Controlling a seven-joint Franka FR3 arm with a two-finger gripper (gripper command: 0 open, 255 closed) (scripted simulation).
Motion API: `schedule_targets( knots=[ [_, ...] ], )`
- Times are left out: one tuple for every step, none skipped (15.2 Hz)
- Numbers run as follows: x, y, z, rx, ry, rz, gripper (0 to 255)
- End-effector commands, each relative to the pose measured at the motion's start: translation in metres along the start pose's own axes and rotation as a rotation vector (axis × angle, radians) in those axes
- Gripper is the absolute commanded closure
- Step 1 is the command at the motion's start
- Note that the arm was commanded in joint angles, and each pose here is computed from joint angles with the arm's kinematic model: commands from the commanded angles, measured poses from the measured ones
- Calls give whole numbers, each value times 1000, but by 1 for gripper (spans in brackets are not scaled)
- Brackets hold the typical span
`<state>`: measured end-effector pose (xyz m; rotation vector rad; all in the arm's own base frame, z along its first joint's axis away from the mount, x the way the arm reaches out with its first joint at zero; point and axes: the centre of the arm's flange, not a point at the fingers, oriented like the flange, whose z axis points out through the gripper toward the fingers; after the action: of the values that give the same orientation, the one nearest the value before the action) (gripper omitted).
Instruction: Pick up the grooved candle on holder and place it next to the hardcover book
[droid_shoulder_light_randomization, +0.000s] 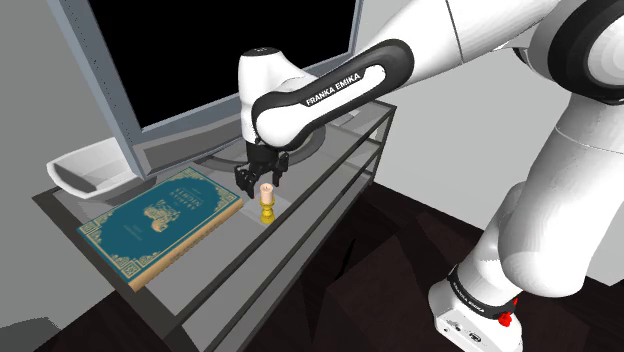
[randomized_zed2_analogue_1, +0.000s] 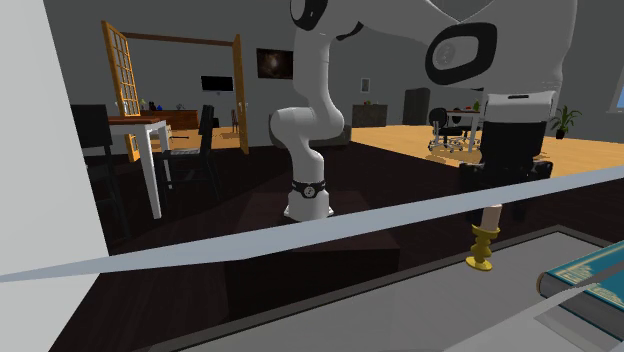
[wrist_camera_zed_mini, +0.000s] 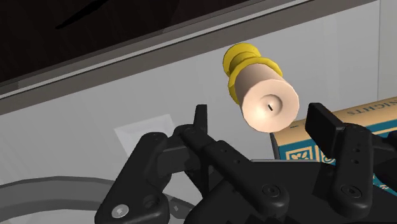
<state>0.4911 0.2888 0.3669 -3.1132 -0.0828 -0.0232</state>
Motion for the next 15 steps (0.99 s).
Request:
schedule_targets(
  knots=[
    [0,0,0,0,0,0,0],
    [0,0,0,0,0,0,0],
    [0,0,0,0,0,0,0],
    [0,0,0,0,0,0,0],
    [0,0,-13,0,0,0,0],
    [0,0,-26,0,0,0,0],
    [0,0,-40,0,0,0,0],
    [0,0,-50,0,0,0,0],
    [0,0,-50,0,0,0,0],
    [0,0,-50,0,0,0,0],
    [0,0,-50,0,0,0,0],
    [0,0,-50,0,0,0,0],
    [0,0,-50,0,0,0,0],
    [0,0,-50,0,0,0,0],
    [0,0,-50,0,0,0,0]
  ],
)
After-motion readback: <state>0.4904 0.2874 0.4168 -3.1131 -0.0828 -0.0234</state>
